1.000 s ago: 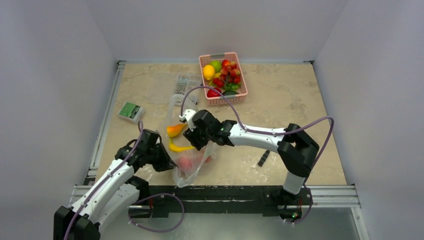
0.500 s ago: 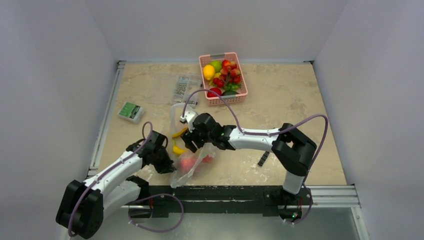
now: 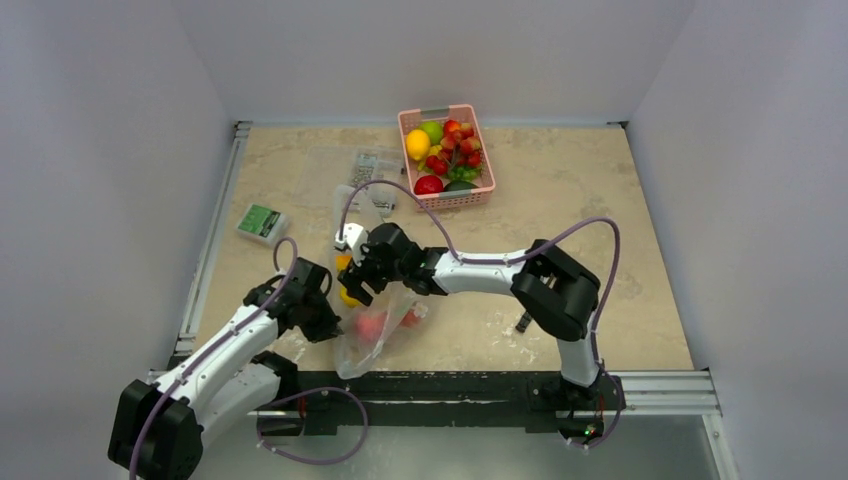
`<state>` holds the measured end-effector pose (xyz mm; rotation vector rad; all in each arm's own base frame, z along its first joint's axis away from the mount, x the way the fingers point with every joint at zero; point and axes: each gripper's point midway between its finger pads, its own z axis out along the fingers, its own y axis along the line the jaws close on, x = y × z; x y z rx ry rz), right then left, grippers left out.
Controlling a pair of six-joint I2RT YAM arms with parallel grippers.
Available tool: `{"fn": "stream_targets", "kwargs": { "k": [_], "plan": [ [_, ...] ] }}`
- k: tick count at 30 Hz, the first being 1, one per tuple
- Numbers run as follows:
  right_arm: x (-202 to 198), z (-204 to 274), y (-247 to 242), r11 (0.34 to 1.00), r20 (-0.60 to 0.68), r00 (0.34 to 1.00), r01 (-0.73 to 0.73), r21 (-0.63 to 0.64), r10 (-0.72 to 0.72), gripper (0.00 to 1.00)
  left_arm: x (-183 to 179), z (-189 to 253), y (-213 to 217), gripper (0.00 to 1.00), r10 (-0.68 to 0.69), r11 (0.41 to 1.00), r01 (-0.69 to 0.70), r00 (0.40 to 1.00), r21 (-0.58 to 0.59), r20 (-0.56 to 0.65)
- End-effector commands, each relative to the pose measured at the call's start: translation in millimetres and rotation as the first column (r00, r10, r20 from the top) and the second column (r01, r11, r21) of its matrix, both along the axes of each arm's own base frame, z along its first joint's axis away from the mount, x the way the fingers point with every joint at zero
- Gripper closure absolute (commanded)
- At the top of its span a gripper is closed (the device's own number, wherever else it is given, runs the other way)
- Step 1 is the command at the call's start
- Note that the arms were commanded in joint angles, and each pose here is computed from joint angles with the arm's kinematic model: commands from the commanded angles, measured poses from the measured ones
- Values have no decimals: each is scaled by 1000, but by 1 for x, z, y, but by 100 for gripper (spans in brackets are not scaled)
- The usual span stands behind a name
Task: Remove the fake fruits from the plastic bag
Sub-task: Take out the fake fruit from the plastic bag.
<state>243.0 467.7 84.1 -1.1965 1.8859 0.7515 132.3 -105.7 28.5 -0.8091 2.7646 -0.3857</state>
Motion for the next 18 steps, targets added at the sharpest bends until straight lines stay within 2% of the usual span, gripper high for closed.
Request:
{"fn": "stream_targets", "kwargs": {
  "k": [1, 7, 11, 14, 18],
  "plan": [
    [7, 4, 18, 999, 67, 997, -34, 5, 34, 25, 6, 5, 3, 100, -5, 999, 5, 1000, 32, 8],
    [-8, -13, 23, 996, 91, 992, -82, -40, 85, 25, 7, 5, 3, 100, 2, 999, -2, 1000, 32, 7],
    [6, -28, 26, 997, 122, 992, -7, -80, 17, 25, 8, 6, 2, 100, -2, 999, 2, 1000, 32, 4],
    [12, -34, 30, 996, 141, 990, -6, -92, 19, 25, 8, 7, 1, 100, -3, 1000, 3, 1000, 29, 4],
    [14, -46, 30, 985, 181, 982, -14, -175, 46, 25, 6, 9, 4, 100, -5, 999, 5, 1000, 42, 5]
  ]
}}
